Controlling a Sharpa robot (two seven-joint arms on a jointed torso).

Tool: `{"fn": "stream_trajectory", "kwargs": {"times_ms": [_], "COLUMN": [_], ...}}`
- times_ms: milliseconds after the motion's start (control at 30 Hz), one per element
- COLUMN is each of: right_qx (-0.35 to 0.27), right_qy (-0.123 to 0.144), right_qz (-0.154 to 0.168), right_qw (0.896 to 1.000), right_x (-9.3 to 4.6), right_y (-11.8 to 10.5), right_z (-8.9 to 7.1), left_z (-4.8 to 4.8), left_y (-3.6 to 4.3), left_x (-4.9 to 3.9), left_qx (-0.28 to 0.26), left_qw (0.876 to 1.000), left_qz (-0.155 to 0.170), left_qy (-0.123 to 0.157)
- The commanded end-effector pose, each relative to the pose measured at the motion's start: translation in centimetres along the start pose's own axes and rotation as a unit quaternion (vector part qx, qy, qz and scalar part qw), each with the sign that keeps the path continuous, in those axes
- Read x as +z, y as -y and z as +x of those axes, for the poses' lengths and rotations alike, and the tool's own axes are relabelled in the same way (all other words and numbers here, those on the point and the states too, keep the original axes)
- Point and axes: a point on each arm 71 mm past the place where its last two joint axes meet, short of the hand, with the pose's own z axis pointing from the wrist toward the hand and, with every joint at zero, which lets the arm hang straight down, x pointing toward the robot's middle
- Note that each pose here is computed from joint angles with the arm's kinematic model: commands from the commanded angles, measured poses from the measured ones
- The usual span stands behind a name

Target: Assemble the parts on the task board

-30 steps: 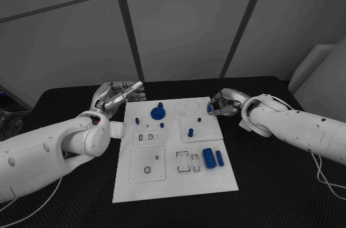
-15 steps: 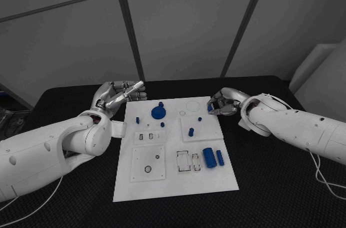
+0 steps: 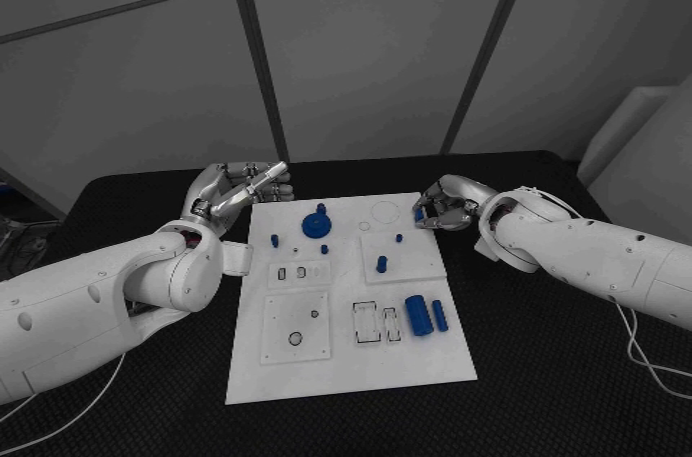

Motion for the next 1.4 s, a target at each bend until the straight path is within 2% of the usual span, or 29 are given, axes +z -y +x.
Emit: {"fn": "stream_trajectory", "kwargs": {"times_ms": [33, 500, 867, 1100, 1300, 1400], "right_qx": [-0.002, 0.000, 0.053, 0.069, 0.051, 0.027], "right_qy": [0.005, 0.015, 0.031, 0.024, 0.001, -0.007], "right_qz": [-0.004, 0.000, 0.016, 0.014, -0.026, -0.056], "right_qw": [1.000, 1.000, 0.998, 0.997, 0.998, 0.998], "right_x": [0.0, -0.1, -0.6, -1.4, -1.6, -1.4], "right_y": [-0.1, -0.1, -0.9, -3.1, -6.9, -9.4], "right_z": [-0.1, -0.3, -0.4, 0.0, 1.2, 2.0], "left_z": [0.16, 0.05, -0.12, -0.29, -0.40, -0.47], "left_y": [0.12, 0.11, 0.08, 0.06, -0.04, -0.08], "left_x": [0.05, 0.02, 0.01, -0.01, 0.04, 0.08], "left_qx": [-0.001, 0.000, 0.001, 0.002, 0.001, 0.002], "left_qw": [1.000, 1.000, 1.000, 1.000, 1.000, 1.000], "left_qz": [0.003, 0.002, 0.001, -0.001, -0.005, -0.007], "left_qy": [-0.007, -0.006, -0.004, -0.003, -0.004, -0.003]}}
